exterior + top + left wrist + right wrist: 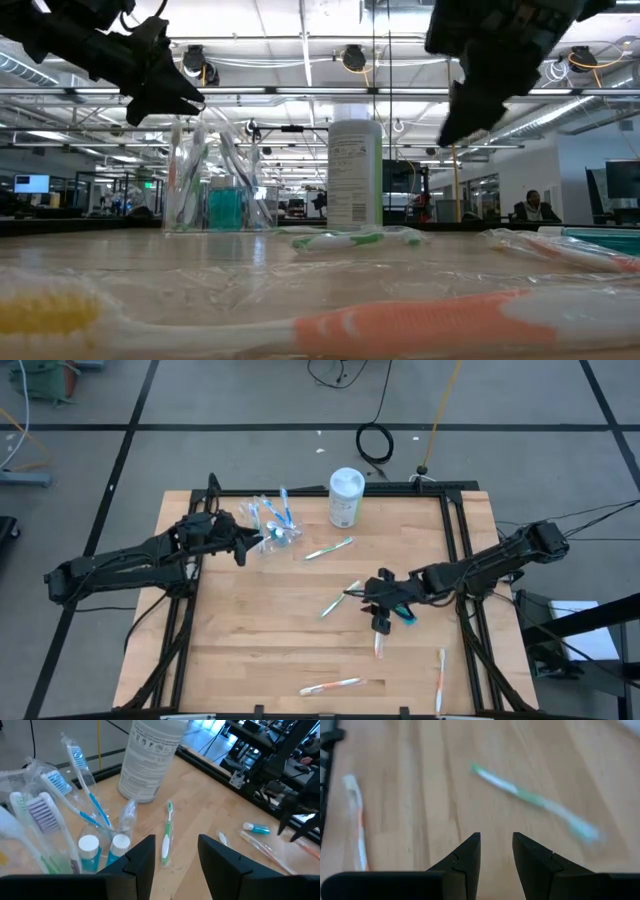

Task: Pick & Place toothbrushing station
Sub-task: Put the orange toothbrush into the right of the transparent organizer

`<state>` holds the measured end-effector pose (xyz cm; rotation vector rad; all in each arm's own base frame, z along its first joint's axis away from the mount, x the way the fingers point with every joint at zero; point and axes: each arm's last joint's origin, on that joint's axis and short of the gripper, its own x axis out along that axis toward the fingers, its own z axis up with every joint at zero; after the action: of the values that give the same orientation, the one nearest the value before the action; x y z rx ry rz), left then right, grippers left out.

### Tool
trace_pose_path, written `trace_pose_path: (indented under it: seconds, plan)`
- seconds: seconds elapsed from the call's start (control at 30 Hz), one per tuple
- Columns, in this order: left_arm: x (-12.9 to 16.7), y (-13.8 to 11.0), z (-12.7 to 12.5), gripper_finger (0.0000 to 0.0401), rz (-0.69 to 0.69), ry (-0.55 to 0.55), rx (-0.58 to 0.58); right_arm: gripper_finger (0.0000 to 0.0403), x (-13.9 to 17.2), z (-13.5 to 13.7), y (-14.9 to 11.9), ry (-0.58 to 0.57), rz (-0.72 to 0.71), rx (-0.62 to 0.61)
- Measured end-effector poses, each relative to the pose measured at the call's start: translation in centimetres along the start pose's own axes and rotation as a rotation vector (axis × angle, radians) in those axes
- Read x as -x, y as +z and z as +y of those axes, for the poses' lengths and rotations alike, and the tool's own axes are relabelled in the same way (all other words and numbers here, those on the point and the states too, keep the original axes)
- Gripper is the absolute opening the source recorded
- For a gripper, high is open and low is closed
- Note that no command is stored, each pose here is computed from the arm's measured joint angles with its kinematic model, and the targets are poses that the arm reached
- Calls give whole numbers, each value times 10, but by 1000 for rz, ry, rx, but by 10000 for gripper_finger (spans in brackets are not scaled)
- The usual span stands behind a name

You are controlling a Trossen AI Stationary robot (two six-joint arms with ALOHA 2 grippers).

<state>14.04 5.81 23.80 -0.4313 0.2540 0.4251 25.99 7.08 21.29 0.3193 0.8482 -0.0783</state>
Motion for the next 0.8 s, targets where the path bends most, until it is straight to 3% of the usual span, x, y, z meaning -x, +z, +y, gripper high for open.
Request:
trace_pose_path:
  seconds: [0.17, 0.27, 0.4, 0.8]
  plan:
    - [0, 1, 0, 152, -9, -4, 2, 105, 2, -2, -20, -48, 202, -347]
    - [0, 1, 0, 152, -11, -4, 3, 105, 2, -1, -30, -93, 266, -430]
    - [0, 1, 0, 152, -11, -4, 2, 105, -5, -9, -44, -173, 252, -566]
    - [0, 2, -1, 152, -15, -6, 2, 105, -28, -37, -62, -89, 124, -678]
